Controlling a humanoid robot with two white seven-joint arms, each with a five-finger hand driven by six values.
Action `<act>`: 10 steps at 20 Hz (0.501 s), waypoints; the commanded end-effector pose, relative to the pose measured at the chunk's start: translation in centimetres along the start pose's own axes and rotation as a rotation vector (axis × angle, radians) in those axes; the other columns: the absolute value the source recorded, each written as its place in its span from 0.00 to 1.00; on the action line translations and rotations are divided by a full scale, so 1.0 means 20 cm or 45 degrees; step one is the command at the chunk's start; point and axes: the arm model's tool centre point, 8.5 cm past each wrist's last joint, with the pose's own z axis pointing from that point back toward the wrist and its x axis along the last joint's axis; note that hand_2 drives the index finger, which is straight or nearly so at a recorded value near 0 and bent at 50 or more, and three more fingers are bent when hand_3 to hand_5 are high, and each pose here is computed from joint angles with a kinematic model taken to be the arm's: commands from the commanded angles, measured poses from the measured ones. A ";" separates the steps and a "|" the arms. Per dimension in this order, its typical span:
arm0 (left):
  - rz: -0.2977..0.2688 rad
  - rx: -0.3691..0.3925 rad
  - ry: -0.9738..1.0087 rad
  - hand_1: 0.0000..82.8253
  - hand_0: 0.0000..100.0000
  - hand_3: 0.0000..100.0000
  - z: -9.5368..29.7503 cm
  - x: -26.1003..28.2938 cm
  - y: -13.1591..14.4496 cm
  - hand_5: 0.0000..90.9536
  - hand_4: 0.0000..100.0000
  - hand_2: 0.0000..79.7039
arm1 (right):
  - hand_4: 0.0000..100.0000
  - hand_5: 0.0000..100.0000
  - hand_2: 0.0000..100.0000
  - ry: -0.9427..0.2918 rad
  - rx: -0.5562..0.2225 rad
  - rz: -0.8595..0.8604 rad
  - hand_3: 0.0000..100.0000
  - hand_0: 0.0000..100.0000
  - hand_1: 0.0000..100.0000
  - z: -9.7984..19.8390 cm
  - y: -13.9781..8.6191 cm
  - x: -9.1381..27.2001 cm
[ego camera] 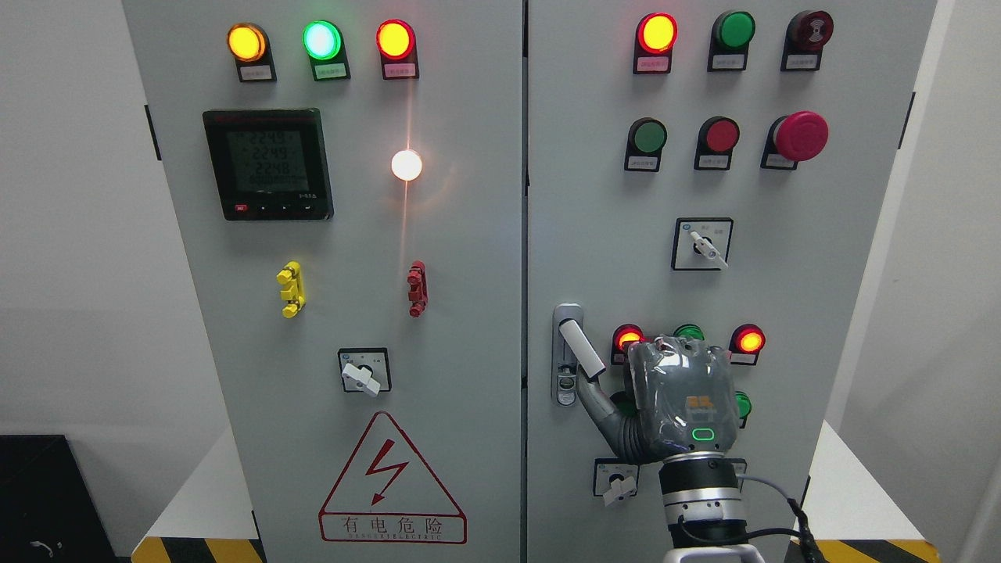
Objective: Release door handle
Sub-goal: 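Rotate the latch handle with the right hand to horizontal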
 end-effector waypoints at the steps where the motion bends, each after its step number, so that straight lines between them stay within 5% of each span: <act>1: 0.004 -0.001 0.023 0.67 0.12 0.00 0.00 -0.06 0.00 0.00 0.00 0.00 | 0.94 0.95 0.94 0.005 -0.006 -0.001 1.00 0.47 0.28 0.00 0.00 -0.01; 10: 0.004 -0.001 0.023 0.67 0.12 0.00 0.00 -0.06 0.00 0.00 0.00 0.00 | 0.95 0.95 0.93 0.006 -0.016 -0.004 1.00 0.48 0.27 -0.01 -0.02 -0.01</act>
